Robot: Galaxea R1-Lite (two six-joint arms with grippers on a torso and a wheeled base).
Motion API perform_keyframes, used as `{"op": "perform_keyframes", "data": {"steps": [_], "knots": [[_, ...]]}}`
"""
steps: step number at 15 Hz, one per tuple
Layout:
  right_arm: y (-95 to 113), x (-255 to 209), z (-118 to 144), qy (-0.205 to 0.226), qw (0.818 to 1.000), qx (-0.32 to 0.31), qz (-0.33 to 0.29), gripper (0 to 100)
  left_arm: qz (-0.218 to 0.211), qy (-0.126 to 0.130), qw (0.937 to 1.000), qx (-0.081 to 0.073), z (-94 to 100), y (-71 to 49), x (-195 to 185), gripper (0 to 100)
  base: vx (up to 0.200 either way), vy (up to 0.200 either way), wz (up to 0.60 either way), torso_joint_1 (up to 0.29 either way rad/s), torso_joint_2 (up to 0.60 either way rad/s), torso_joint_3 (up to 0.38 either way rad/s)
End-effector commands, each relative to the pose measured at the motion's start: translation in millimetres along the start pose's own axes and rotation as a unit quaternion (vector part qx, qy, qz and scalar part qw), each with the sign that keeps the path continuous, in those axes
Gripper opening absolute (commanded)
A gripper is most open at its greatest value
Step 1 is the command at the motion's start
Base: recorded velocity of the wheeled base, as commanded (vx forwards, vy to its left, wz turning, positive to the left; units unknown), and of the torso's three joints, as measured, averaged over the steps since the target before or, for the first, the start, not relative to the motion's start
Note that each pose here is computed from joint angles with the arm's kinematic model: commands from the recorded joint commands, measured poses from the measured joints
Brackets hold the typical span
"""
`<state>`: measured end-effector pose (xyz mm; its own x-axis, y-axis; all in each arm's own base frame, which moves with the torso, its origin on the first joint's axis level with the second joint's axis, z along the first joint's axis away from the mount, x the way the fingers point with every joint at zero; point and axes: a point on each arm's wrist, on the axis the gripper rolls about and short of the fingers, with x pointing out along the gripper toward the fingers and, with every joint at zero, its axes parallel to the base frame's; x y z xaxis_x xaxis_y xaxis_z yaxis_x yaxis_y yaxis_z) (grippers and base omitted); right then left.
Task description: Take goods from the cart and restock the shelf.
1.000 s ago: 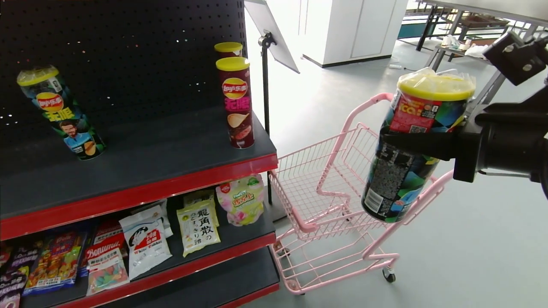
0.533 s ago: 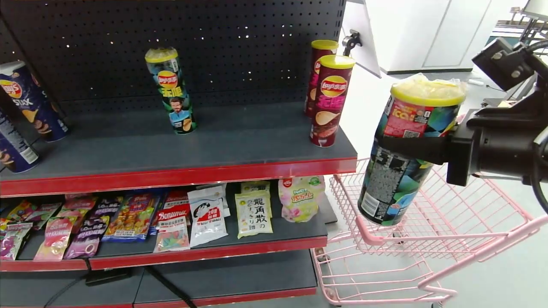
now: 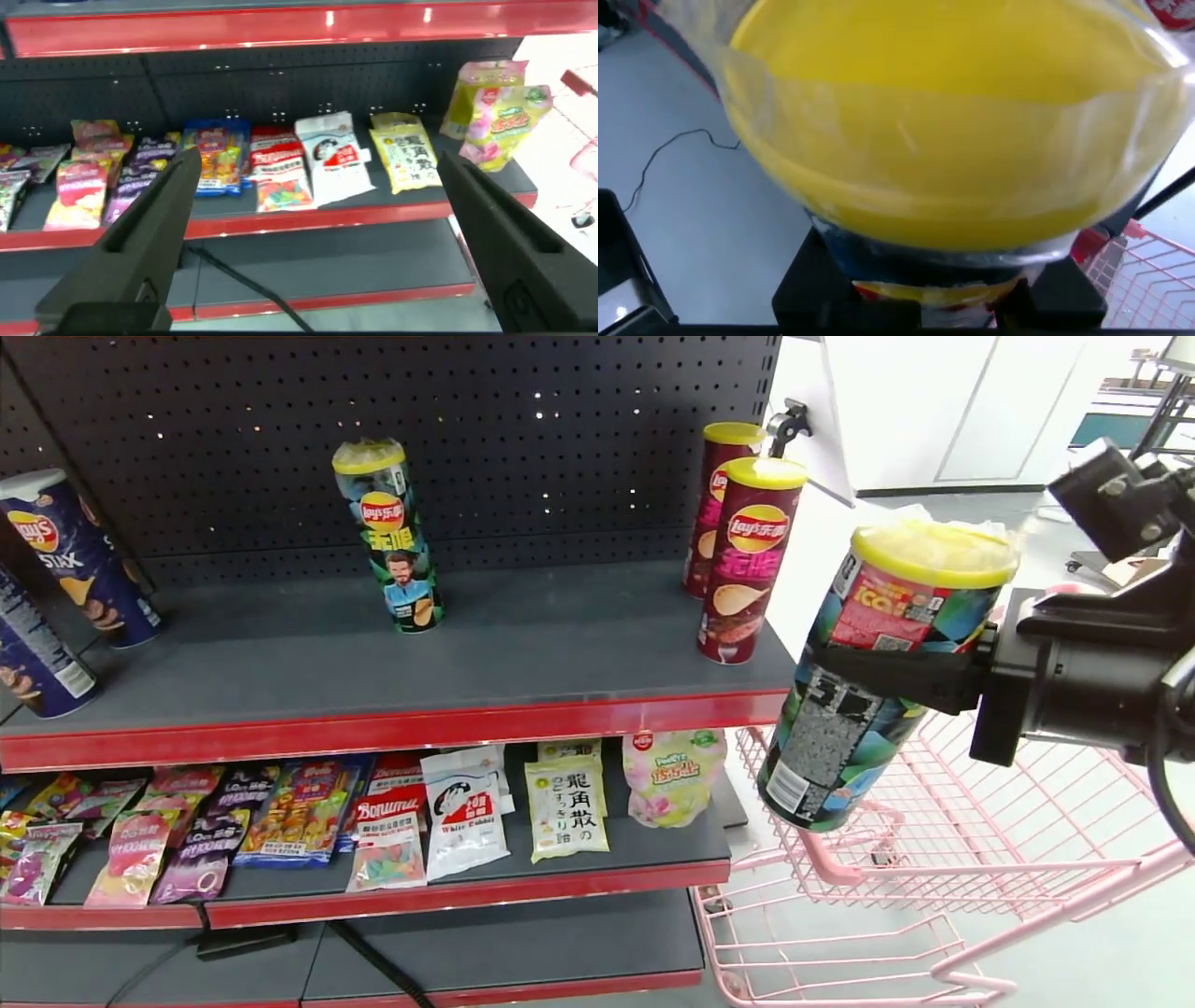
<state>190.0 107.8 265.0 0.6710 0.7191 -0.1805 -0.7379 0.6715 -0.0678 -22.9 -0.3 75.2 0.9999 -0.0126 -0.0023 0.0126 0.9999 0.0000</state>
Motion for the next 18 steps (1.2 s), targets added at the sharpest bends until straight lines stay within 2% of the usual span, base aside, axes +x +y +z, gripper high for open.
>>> {"op": "perform_keyframes", "data": {"steps": [1, 4, 10, 12, 18], "knots": [[-1, 1, 1, -0.004, 1.0, -0.007, -0.001, 0, 0.0, 0.0, 1.0, 0.0, 0.0, 0.0, 0, 100, 0.0, 0.2, 0.0, 0.017, 0.0, -0.002], [-2, 4, 4, -0.025, 1.0, -0.019, -0.003, 0, 0.0, 0.0, 1.0, 0.0, 0.0, 0.0, 0, 100, 0.0, 0.2, 0.0, 0.001, 0.0, 0.002], [-3, 4, 2, -0.024, 1.0, -0.017, 0.002, 0, 0.0, 0.0, 1.0, 0.0, 0.0, 0.0, 0, 100, 0.0, 0.2, 0.0, 0.002, 0.0, -0.001], [-5, -1, 3, -0.031, 0.999, -0.017, 0.022, 0, 0.0, 0.0, 1.0, 0.0, 0.0, 0.0, 0, 100, 0.0, 0.2, 0.0, 0.005, 0.0, 0.005], [-4, -12, 1, -0.034, 0.999, -0.019, 0.016, 0, 0.0, 0.0, 1.0, 0.0, 0.0, 0.0, 0, 100, 0.0, 0.2, 0.0, 0.002, 0.0, 0.002]]}}
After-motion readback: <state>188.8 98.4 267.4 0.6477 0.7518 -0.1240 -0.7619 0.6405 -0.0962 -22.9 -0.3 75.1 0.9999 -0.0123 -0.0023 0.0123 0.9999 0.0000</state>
